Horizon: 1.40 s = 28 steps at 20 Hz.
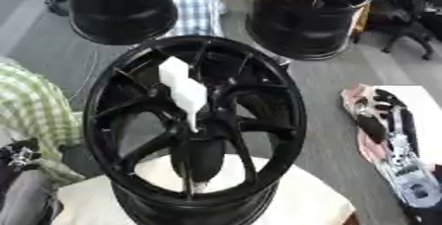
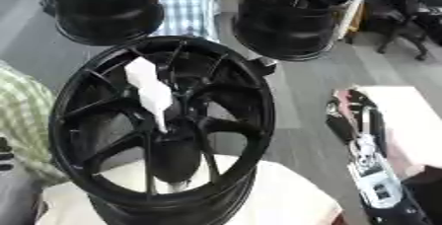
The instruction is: Pull the pin out of the wheel hub.
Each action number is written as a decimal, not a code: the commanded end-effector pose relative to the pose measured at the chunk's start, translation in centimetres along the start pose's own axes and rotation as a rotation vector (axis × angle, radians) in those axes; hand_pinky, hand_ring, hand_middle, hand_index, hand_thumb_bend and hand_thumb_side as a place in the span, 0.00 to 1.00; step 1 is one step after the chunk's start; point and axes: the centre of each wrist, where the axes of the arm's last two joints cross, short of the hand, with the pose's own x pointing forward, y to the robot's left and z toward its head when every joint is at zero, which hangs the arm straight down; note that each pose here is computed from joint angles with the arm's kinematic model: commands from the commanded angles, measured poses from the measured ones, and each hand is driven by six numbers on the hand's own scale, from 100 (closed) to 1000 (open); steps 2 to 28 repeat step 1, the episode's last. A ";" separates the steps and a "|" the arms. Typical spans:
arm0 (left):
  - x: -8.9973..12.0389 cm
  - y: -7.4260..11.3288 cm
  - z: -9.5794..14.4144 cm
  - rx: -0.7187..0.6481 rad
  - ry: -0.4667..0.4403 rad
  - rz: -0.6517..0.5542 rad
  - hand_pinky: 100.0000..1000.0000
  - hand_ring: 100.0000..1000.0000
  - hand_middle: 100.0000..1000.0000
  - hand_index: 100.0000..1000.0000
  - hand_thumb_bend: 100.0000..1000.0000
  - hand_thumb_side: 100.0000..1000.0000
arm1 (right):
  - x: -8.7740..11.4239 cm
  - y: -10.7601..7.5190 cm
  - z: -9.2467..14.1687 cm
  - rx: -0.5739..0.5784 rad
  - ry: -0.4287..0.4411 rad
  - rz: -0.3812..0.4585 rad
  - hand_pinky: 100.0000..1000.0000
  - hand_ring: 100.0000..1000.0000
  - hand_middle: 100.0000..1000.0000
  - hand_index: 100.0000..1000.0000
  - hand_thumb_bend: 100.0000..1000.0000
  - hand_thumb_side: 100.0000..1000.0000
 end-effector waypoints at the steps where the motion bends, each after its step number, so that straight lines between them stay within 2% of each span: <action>1: 0.9 0.5 -0.5 0.003 -0.032 -0.009 0.64 0.68 0.61 0.72 0.27 0.53 | 0.3 2.0 0.7 -0.027 -0.019 -0.091 0.73 0.71 0.70 0.83 0.00 0.39; 28: 0.9 0.5 -0.5 0.003 -0.032 -0.009 0.64 0.68 0.61 0.72 0.27 0.53 | 0.3 2.0 0.7 -0.027 -0.019 -0.091 0.73 0.71 0.70 0.83 0.00 0.39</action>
